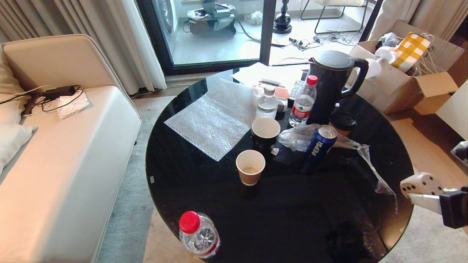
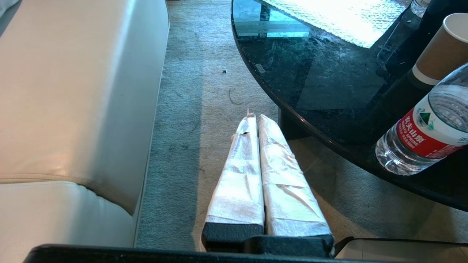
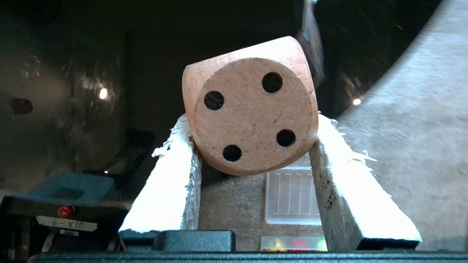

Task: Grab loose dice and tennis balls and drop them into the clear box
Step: Put the toys in the box

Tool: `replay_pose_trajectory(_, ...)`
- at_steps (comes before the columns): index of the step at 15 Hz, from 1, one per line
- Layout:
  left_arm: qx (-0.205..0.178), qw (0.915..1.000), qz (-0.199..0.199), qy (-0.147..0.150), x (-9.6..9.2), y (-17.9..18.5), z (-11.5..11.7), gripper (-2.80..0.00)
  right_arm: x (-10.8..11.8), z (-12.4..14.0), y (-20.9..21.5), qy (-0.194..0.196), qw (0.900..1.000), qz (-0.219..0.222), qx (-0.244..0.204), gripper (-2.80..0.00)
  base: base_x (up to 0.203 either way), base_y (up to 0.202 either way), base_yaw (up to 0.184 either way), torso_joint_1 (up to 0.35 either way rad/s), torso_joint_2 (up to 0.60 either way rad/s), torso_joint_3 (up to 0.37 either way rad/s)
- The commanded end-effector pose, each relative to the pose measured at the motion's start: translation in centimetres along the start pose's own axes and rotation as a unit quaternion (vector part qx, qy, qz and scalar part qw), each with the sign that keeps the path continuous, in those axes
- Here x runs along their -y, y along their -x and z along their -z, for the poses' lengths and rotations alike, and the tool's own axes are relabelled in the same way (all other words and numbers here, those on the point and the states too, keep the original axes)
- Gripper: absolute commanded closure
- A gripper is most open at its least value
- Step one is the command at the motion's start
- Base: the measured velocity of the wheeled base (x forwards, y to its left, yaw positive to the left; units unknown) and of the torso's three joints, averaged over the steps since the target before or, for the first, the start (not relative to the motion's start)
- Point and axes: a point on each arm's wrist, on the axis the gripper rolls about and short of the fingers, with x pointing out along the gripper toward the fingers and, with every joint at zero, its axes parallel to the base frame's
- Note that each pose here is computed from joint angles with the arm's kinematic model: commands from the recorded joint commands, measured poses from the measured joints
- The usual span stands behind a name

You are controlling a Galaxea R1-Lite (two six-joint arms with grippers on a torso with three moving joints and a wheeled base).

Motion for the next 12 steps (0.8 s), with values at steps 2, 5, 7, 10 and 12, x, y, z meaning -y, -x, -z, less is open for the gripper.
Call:
replay_pose_trajectory(2, 0.0, 1.0, 0.0, 0.0, 0.0, 0.0, 0.0, 0.0, -1.2, 3.6, 5.1, -0.003, 0.997, 0.03, 0.071, 0.0, 0.0, 0.0, 0.0, 0.0, 0.0, 0.0)
replay_pose_trajectory(5, 0.0, 1.0, 0.0, 0.0, 0.0, 0.0, 0.0, 0.0, -2.6, 7.9, 8.1, -0.028, 0.993, 0.042, 0.105, 0.0, 0.0, 0.0, 0.0, 0.0, 0.0, 0.0)
replay_pose_trajectory(7, 0.0, 1.0, 0.0, 0.0, 0.0, 0.0, 0.0, 0.0, -3.3, 10.3, 8.7, -0.032, 0.992, 0.038, 0.118, 0.0, 0.0, 0.0, 0.0, 0.0, 0.0, 0.0)
replay_pose_trajectory(10, 0.0, 1.0, 0.0, 0.0, 0.0, 0.0, 0.0, 0.0, -3.9, 13.5, 8.8, -0.027, 0.988, 0.051, 0.142, 0.0, 0.0, 0.0, 0.0, 0.0, 0.0, 0.0)
replay_pose_trajectory(12, 0.0, 1.0, 0.0, 0.0, 0.0, 0.0, 0.0, 0.0, -3.8, 15.1, 7.9, -0.034, 0.988, 0.086, 0.127, 0.0, 0.0, 0.0, 0.0, 0.0, 0.0, 0.0)
